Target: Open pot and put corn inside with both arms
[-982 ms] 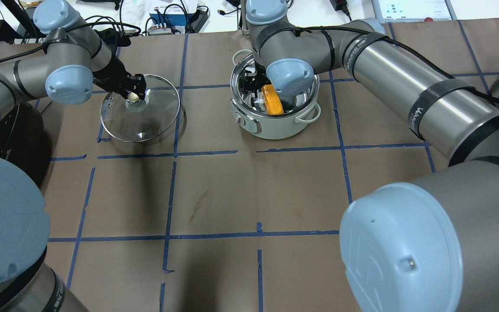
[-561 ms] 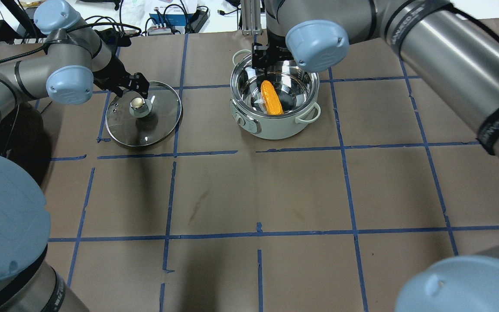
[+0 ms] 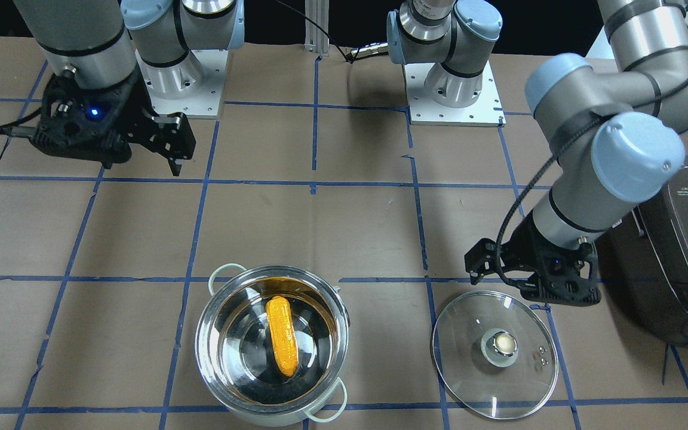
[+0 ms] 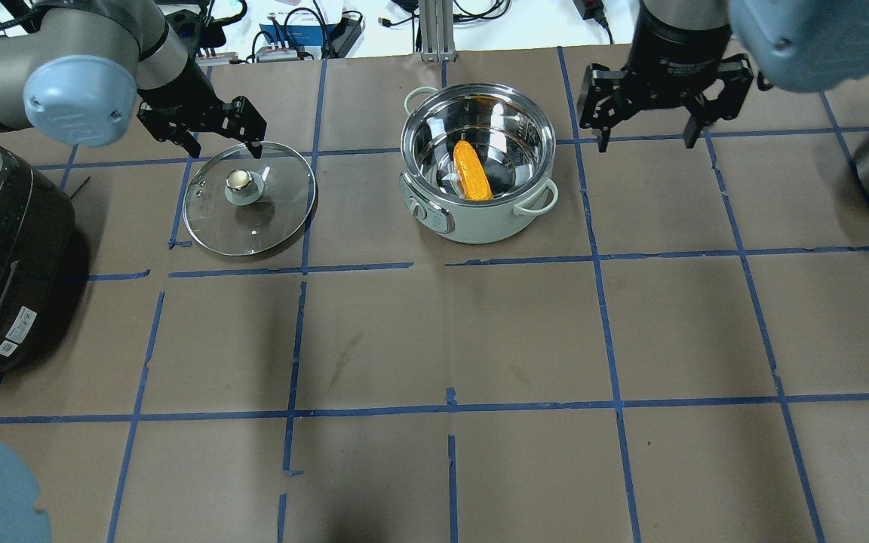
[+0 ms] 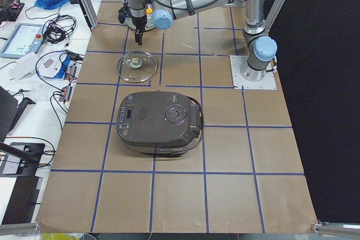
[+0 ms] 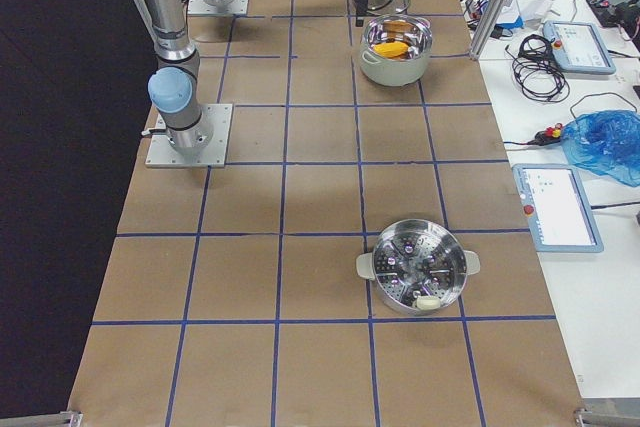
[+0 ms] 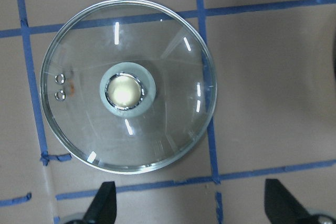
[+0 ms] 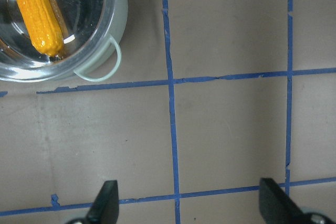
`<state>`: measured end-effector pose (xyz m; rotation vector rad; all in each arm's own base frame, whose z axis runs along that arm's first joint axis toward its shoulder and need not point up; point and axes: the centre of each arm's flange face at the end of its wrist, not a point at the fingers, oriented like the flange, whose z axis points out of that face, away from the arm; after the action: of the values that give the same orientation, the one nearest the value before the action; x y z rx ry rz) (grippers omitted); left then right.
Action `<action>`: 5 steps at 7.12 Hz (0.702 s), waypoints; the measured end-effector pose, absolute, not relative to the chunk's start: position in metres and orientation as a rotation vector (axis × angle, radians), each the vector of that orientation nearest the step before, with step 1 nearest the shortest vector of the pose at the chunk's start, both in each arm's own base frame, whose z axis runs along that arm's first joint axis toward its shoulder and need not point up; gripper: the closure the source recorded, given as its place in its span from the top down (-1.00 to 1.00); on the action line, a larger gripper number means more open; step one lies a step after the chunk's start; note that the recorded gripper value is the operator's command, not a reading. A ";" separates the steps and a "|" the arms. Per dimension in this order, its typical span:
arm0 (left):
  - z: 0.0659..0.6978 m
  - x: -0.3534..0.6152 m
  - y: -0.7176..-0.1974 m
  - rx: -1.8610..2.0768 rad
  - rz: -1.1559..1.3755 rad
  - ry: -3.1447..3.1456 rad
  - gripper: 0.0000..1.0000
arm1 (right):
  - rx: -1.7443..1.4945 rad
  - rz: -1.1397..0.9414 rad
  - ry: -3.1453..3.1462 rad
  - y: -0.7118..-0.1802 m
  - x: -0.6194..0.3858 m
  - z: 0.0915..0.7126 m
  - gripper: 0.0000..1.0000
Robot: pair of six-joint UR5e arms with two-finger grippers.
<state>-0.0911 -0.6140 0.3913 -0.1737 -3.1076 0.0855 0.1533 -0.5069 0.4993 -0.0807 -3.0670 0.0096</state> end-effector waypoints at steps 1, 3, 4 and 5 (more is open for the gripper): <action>0.427 -0.117 -0.586 -0.233 0.075 -3.126 1.00 | -0.082 0.028 -3.092 -0.496 0.148 0.501 0.88; 0.466 -0.142 -0.555 -0.302 0.065 -3.131 1.00 | -0.081 0.124 -3.144 -0.492 0.155 0.506 0.89; 0.470 -0.144 -0.550 -0.307 0.060 -3.131 1.00 | -0.079 0.151 -3.151 -0.491 0.157 0.511 0.91; 0.471 -0.143 -0.549 -0.307 0.058 -3.133 1.00 | -0.087 0.160 -3.152 -0.489 0.158 0.514 0.93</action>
<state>-0.1433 -0.5487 0.4712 -0.3067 -3.1329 0.0580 0.1578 -0.4892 0.5137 -0.0868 -3.1519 0.1604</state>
